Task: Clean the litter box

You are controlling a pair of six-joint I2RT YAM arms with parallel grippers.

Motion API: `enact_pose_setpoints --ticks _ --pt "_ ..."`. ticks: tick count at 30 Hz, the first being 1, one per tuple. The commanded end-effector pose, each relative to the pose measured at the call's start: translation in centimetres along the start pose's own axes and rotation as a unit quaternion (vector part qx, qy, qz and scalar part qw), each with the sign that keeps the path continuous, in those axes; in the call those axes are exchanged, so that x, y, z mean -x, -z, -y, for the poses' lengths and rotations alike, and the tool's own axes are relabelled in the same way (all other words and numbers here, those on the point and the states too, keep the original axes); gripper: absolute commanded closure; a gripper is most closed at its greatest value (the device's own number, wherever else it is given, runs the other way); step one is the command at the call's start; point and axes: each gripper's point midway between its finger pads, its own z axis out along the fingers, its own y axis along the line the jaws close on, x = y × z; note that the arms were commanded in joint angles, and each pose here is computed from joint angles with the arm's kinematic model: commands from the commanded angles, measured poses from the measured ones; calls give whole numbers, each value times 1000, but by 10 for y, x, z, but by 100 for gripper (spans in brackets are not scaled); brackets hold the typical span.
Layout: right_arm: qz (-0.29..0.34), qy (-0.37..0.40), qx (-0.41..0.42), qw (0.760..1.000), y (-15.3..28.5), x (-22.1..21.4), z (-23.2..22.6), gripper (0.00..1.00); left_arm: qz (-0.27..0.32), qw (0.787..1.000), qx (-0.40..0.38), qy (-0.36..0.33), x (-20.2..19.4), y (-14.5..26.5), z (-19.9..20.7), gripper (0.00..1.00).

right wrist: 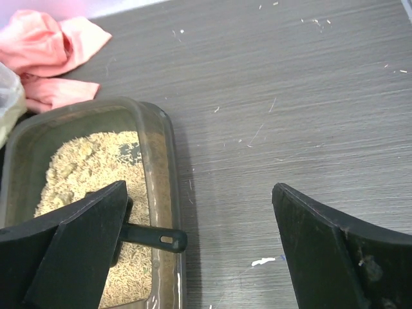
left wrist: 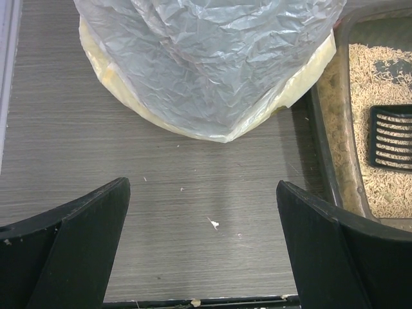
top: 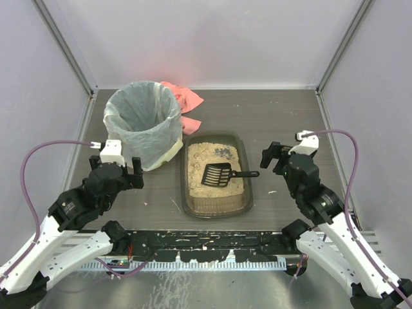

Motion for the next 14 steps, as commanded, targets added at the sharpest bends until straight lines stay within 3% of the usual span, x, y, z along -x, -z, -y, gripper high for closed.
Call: enact_pose_setpoints --ticks 1,4,14 --pt "41 -21 4 999 19 23 6 0 18 1000 15 10 11 0 -4 2" --pt "33 -65 5 997 23 12 8 0 16 1000 9 9 10 0 -2 2" --pt "42 -105 0 994 27 -7 19 0 28 999 10 19 13 4 -6 2"
